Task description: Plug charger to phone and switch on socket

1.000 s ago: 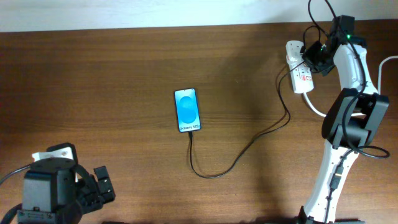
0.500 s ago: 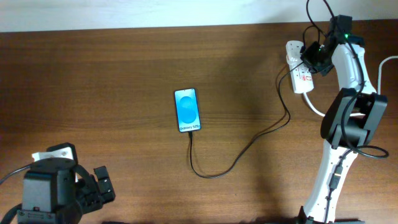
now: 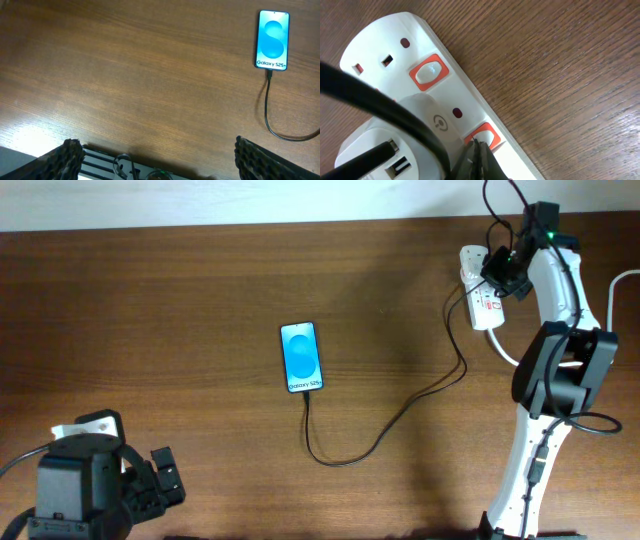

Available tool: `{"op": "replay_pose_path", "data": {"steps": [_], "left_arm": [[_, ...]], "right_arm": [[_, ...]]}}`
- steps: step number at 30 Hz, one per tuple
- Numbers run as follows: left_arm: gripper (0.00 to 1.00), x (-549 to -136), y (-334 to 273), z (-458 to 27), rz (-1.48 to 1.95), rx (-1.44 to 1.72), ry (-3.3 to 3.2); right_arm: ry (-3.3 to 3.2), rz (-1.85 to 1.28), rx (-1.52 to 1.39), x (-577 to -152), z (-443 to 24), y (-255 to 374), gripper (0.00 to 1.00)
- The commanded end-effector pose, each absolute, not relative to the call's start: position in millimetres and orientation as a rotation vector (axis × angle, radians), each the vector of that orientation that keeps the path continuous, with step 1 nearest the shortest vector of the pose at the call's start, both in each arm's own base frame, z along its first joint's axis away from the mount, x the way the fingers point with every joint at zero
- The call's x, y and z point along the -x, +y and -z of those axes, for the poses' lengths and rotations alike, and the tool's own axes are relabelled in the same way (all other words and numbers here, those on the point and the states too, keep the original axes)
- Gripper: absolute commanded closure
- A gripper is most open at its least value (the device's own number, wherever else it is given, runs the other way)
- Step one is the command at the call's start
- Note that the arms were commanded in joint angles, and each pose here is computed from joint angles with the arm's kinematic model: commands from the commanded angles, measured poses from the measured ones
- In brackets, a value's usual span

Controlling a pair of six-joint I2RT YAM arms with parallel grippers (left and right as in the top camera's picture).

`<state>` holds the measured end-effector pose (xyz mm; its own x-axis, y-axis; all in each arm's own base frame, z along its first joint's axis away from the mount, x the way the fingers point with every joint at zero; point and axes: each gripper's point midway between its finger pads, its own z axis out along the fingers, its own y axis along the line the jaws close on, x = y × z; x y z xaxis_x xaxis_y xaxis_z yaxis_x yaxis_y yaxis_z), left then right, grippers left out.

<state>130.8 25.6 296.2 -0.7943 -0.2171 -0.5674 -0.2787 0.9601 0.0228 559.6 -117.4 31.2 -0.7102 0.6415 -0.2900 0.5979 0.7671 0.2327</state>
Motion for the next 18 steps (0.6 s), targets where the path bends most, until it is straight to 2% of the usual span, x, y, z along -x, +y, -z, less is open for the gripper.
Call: {"op": "replay_pose_path", "data": {"steps": [1,10,18], "left_arm": [[0.01,-130.9,28.1,-296.3,-0.164,0.339,2.520],[0.01,-131.0,28.1,-296.3,-0.164,0.338,2.519],[0.01,-131.0,28.1,-296.3,-0.164,0.338,2.519]], "right_arm": [[2.636,-0.133,-0.898,-562.6,-19.5,-110.5,0.96],[2.596,-0.164,-0.865,-575.6,-27.1,-105.4,0.96],[2.673,-0.170,-0.843,-568.9,-4.3,-83.5,0.96]]}}
